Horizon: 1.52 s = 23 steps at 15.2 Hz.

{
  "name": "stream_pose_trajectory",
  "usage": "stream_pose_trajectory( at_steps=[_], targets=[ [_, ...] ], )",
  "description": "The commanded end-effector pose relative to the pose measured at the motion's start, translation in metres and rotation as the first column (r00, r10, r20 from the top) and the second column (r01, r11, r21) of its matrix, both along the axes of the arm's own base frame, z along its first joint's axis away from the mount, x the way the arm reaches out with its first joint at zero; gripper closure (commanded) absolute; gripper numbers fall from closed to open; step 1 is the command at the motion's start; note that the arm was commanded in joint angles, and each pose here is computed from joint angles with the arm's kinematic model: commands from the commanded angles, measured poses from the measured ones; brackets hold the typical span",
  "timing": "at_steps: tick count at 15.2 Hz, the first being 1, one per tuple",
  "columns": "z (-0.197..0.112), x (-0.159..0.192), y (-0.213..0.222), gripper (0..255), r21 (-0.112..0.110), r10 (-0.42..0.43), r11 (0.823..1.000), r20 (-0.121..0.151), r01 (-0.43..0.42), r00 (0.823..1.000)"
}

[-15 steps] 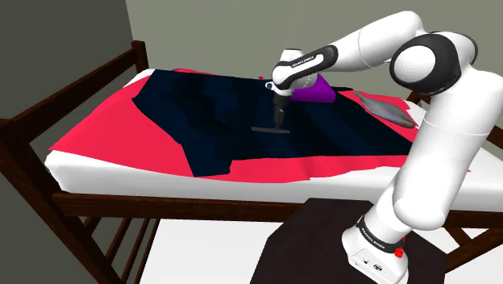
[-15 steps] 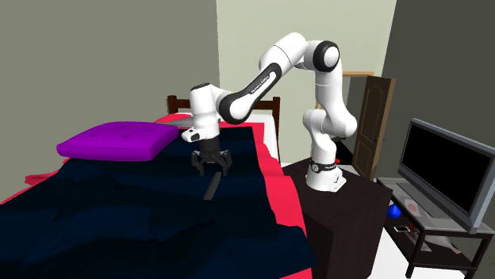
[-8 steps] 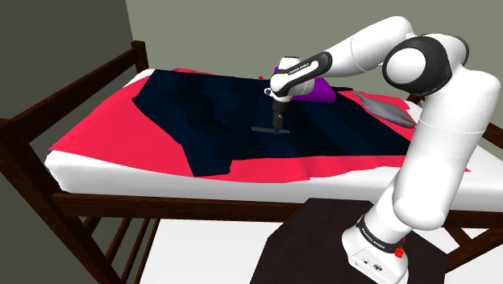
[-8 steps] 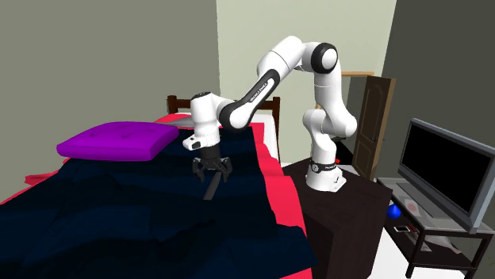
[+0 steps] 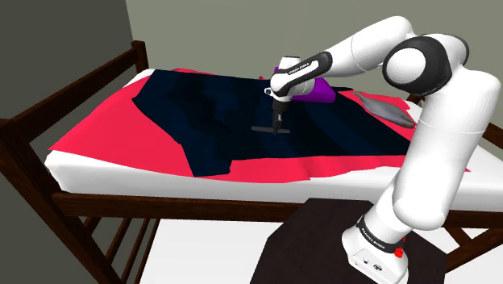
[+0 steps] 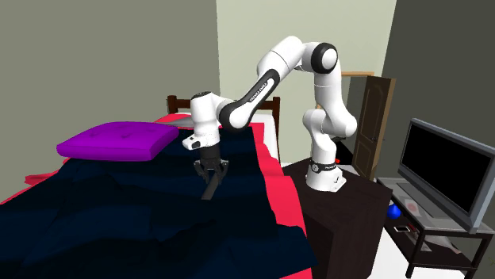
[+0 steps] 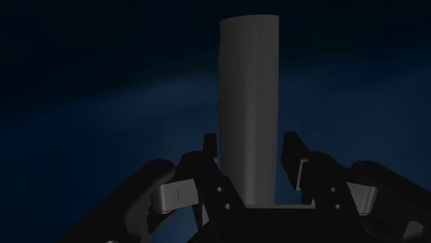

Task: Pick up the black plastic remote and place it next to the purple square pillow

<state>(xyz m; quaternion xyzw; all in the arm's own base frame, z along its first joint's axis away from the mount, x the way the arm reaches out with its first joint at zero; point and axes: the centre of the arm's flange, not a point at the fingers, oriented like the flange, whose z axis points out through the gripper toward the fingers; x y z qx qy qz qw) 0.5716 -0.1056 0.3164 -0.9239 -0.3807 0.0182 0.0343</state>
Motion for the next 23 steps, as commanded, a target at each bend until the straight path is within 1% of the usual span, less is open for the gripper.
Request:
stream_pose_trajectory(
  at_steps=[1,7,23],
  targets=[
    [-0.002,-0.001,0.002,255,0.001,0.002,1.0,-0.004,-0.002,1.0],
    [-0.002,-0.001,0.001,255,0.001,0.002,1.0,-0.004,-0.002,1.0],
    [0.083,-0.001,0.001,255,0.001,0.002,1.0,-0.004,-0.002,1.0]
  ],
)
